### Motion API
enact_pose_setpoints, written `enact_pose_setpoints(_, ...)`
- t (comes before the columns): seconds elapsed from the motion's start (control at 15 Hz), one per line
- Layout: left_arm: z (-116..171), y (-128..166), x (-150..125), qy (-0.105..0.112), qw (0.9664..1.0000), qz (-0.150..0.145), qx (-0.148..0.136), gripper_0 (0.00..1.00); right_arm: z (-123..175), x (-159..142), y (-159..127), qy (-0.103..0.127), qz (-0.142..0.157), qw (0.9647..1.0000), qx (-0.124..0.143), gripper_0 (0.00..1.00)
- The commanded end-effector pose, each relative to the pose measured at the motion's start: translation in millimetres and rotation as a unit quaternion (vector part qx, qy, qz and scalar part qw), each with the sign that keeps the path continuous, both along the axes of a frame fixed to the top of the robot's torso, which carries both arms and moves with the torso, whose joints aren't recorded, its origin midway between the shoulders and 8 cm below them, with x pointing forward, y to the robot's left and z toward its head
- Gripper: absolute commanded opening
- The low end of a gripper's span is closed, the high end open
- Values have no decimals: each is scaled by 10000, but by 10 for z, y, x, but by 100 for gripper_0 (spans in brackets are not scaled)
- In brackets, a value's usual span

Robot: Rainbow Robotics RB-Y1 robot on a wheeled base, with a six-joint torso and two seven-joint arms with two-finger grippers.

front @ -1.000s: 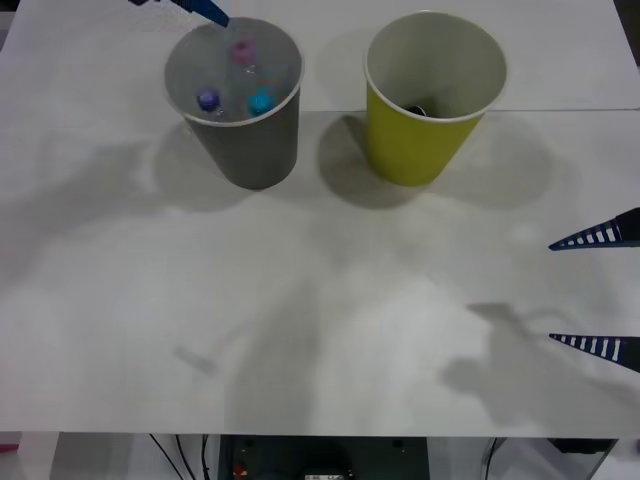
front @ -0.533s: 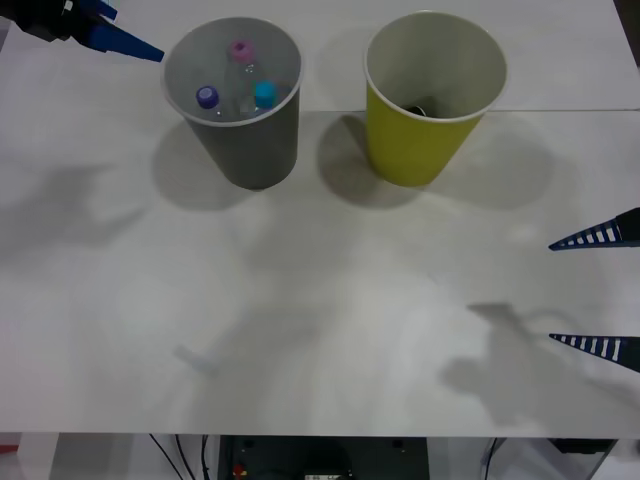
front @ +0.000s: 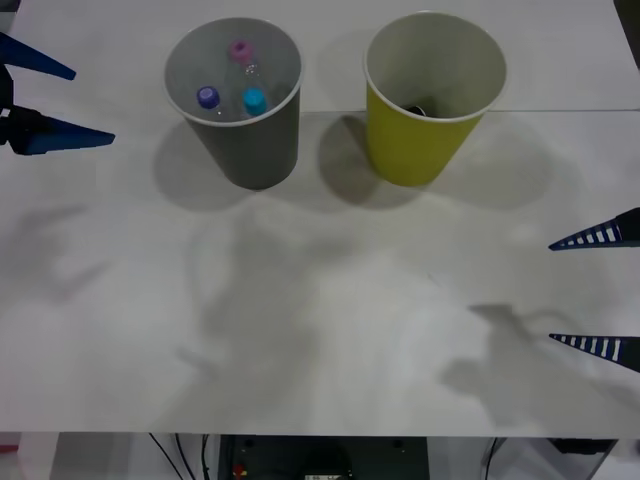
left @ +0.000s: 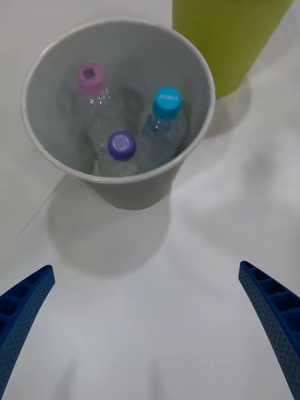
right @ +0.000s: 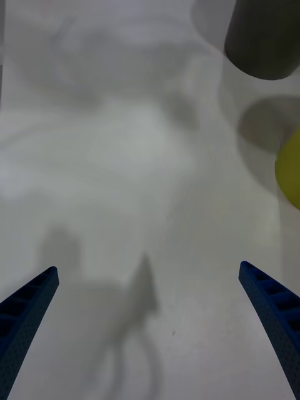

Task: Put the can into the green bin and the plastic bottle into the gray bin

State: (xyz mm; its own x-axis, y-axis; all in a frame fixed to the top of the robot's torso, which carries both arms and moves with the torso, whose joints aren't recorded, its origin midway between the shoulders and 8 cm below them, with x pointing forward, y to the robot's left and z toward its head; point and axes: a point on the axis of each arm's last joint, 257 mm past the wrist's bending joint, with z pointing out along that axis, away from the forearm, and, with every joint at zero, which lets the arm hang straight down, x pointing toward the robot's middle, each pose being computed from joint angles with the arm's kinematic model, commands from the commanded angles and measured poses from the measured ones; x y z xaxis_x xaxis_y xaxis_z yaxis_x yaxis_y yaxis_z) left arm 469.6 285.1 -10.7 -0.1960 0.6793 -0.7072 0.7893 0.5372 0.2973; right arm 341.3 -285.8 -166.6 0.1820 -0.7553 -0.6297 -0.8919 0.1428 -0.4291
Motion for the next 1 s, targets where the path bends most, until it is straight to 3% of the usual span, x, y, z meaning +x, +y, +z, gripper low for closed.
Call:
enact_pose_setpoints(0.07,-225,130,-195,-124,9989,-399,218,100,0,0,0,0,0,10000,0,100)
enact_pose_setpoints(0.27,-440,257,-410,-175,9960,-782,399,100,0,0,0,0,0,10000,0,100)
enact_pose_setpoints(0.6,-805,363,-764,-438,9881,-1269,751,100,0,0,0,0,0,10000,0,100)
enact_pose_setpoints(0.87,-1082,355,-1004,-468,9815,-1693,760,100,0,0,0,0,0,10000,0,100)
enact_pose_setpoints(1.0,-1143,316,-1048,-478,9814,-1745,649,100,0,0,0,0,0,10000,0,100)
